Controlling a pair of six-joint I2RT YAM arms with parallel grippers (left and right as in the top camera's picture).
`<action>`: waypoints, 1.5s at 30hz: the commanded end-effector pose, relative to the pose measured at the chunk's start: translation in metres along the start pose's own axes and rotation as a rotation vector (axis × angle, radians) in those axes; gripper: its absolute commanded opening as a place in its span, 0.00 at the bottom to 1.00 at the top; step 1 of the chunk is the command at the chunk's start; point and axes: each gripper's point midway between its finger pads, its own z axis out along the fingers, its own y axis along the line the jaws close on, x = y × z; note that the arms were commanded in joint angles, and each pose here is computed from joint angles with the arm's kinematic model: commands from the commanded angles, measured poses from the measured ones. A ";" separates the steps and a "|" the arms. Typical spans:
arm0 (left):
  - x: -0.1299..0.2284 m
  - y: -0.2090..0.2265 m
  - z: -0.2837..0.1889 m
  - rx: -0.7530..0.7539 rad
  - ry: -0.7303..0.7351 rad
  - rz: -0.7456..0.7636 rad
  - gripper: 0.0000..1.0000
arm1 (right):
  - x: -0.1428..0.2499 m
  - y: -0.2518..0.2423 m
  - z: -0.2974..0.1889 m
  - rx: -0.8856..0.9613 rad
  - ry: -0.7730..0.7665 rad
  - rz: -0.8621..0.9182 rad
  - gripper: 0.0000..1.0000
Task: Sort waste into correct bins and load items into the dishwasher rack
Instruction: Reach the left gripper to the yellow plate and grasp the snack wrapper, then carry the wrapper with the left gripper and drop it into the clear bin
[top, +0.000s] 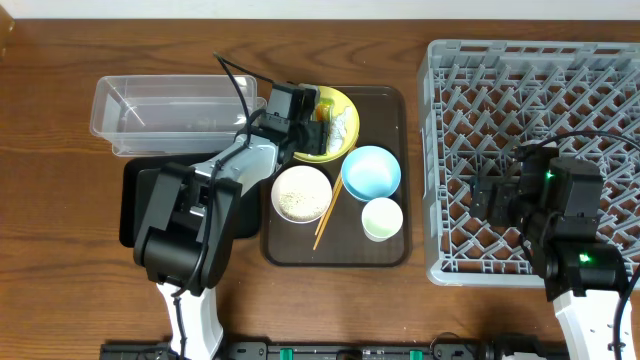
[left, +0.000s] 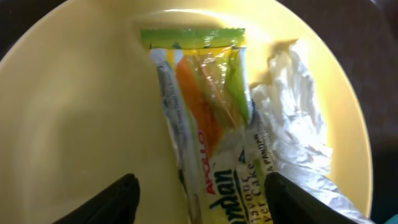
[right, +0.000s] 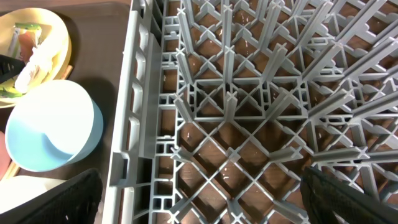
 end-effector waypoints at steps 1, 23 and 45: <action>0.003 -0.005 0.001 0.013 0.012 0.015 0.62 | -0.007 0.007 -0.005 -0.021 -0.018 -0.004 0.99; -0.001 -0.002 -0.015 0.002 0.018 0.004 0.06 | -0.007 0.008 -0.005 -0.028 -0.017 -0.003 0.98; -0.044 0.155 -0.160 -0.351 -0.272 -0.857 0.15 | -0.007 0.008 -0.005 -0.028 -0.018 -0.004 0.99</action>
